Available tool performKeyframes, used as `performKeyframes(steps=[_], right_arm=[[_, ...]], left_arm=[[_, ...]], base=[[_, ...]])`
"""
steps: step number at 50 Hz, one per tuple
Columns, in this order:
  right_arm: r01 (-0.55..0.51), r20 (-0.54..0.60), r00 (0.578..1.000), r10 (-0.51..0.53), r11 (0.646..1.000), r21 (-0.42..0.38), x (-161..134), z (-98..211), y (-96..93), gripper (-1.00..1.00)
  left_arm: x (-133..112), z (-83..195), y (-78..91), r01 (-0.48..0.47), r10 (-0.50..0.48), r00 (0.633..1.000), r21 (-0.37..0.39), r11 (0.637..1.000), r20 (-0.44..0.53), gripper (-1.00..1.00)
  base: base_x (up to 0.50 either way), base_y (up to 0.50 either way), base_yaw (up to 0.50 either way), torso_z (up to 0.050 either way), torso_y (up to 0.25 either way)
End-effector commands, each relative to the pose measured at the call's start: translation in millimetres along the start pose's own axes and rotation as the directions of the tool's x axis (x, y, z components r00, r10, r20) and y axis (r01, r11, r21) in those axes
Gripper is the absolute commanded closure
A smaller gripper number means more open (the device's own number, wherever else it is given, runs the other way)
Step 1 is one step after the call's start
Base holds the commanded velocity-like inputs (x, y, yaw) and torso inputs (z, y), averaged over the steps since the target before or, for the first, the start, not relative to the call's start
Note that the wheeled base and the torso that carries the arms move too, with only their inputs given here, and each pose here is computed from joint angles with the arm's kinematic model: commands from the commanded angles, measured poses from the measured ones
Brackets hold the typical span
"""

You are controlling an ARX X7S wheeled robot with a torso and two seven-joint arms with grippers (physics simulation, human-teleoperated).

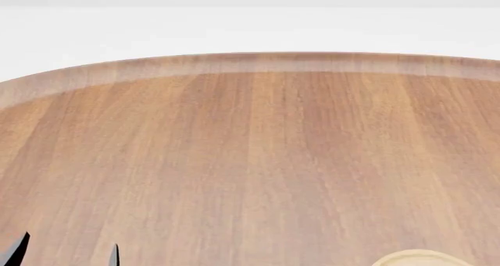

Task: Put the chocolate pudding to the left of the plate.

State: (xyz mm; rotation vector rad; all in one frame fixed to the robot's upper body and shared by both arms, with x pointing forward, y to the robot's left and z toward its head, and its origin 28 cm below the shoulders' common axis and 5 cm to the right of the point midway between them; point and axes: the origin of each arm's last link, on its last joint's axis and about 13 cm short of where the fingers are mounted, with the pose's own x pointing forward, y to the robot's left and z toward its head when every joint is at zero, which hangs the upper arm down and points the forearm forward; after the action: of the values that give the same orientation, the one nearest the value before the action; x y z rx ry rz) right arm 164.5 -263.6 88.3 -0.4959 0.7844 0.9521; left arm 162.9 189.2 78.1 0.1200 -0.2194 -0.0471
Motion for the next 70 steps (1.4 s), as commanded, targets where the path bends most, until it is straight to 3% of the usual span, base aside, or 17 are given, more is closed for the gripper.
performKeyframes(steps=[1, 37, 38, 53, 70], right_arm=[[-0.009, -0.008, 1.0, 0.009, 1.0, 0.019, 9, -8, -0.1, -1.0], [-0.066, 0.0, 0.998, 0.067, 0.995, 0.069, 32, -24, 4.7, -1.0], [-0.057, 0.008, 0.998, 0.057, 0.996, 0.075, 32, -24, 4.9, 1.0], [-0.069, 0.014, 0.998, 0.069, 0.996, 0.062, 33, -20, 6.4, 1.0], [-0.028, 0.045, 0.999, 0.03, 0.999, -0.032, 21, 12, -3.7, 1.0]], left_arm=[[0, -1, -0.3, 0.003, -0.003, 1.0, 0.0, 1.0, -0.001, -1.0], [0, -3, -2.7, 0.016, -0.016, 1.0, 0.012, 1.0, -0.004, -1.0], [0, -3, -2.6, 0.016, -0.016, 1.0, 0.011, 1.0, -0.004, -1.0], [0, -3, -2.5, 0.014, -0.014, 1.0, 0.011, 1.0, -0.005, -1.0], [0, -3, -2.4, 0.015, -0.015, 1.0, 0.011, 1.0, -0.006, -1.0]], base=[[0.0, 0.0, 0.0, 0.0, 0.0], [0.0, 0.0, 0.0, 0.0, 0.0], [0.0, 0.0, 0.0, 0.0, 0.0], [0.0, 0.0, 0.0, 0.0, 0.0], [0.0, 0.0, 0.0, 0.0, 0.0]])
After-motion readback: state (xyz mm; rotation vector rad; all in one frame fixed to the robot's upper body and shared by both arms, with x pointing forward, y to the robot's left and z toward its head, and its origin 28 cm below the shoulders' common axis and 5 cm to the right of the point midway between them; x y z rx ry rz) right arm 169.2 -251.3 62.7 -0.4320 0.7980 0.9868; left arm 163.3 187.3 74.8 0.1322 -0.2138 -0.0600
